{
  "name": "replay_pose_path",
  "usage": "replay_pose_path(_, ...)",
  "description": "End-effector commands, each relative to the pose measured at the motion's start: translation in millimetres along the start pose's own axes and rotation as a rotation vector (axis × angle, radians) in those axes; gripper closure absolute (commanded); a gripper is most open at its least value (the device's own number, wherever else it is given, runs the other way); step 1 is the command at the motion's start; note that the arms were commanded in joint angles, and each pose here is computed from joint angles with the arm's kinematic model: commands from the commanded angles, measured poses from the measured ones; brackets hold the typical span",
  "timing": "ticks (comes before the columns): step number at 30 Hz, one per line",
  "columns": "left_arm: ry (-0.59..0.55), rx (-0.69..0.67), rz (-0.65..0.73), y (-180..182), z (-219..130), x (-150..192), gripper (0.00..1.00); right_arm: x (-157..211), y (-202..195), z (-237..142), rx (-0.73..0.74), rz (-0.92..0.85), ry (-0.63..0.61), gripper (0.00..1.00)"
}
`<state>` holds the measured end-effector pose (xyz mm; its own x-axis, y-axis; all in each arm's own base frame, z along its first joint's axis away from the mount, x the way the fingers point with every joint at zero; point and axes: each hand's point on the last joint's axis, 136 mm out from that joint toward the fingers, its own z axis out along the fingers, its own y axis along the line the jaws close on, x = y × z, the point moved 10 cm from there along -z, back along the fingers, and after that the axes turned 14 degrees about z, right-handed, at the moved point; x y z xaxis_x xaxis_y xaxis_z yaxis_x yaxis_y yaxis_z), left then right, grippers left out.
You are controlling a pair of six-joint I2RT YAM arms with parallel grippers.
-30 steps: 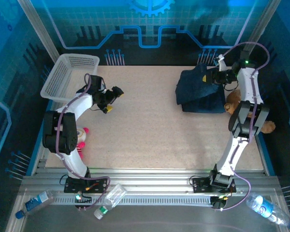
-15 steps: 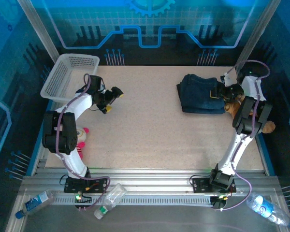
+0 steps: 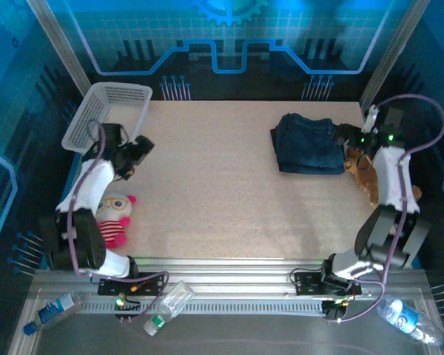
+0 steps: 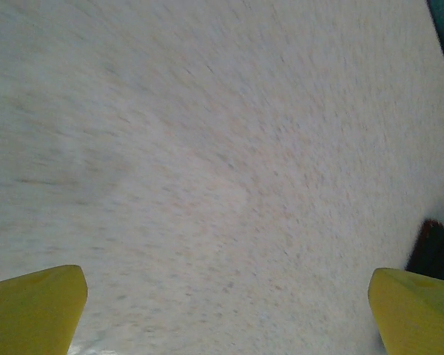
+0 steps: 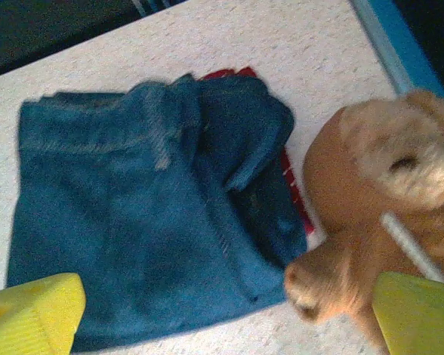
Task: Fold and stack the skirts
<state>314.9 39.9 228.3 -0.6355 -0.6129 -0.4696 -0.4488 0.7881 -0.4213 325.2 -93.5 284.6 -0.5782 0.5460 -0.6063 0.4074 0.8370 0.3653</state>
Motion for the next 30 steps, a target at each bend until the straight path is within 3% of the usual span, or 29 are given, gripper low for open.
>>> replay_pose_path(1, -0.138, -0.279, 0.111, 38.2, -19.6, 10.1, 0.01, 31.4, 20.2, -3.8, -0.166, -0.082, -0.089, 0.0)
replay_pose_path(5, -0.253, -0.381, 0.206, 63.3, -16.4, 27.0, 0.01, 92.6, 23.1, 15.3, -0.253, -0.209, -0.091, 0.0)
replay_pose_path(11, -0.272, -0.242, 0.324, 69.1, 28.1, 36.5, 0.01, 151.6, 17.6, 63.5, -0.191, -0.266, -0.059, 0.0)
replay_pose_path(13, -0.252, -0.19, 0.382, 65.3, 45.9, 32.2, 0.01, 151.0, 26.6, 73.3, -0.193, -0.314, -0.038, 0.0)
replay_pose_path(16, -0.259, -0.12, 0.425, 54.7, 53.2, 21.0, 0.01, 150.2, 45.7, 79.4, -0.25, -0.422, -0.126, 0.0)
replay_pose_path(20, -0.456, 0.021, 0.528, 37.6, 52.4, 29.8, 0.01, 154.2, 58.1, 83.4, -0.274, -0.532, -0.192, 0.0)
replay_pose_path(21, -0.462, 0.033, 0.574, 32.7, 55.6, 37.4, 0.01, 157.5, 55.4, 86.1, -0.277, -0.529, -0.215, 0.0)
replay_pose_path(26, -0.49, 0.005, 0.781, 5.6, 72.0, 62.6, 0.01, 166.9, 31.9, 88.6, -0.278, -0.445, -0.338, 0.0)
replay_pose_path(27, -0.525, 0.019, 0.837, 0.3, 70.6, 71.3, 0.01, 166.0, 31.3, 88.5, -0.249, -0.432, -0.314, 0.0)
replay_pose_path(29, -0.583, 0.015, 0.785, 18.0, 71.7, 82.0, 0.01, 165.4, 31.9, 89.1, -0.239, -0.43, -0.321, 0.0)
replay_pose_path(30, -0.681, -0.012, 0.754, 23.0, 68.5, 81.5, 0.01, 164.9, 32.2, 89.2, -0.24, -0.429, -0.324, 0.0)
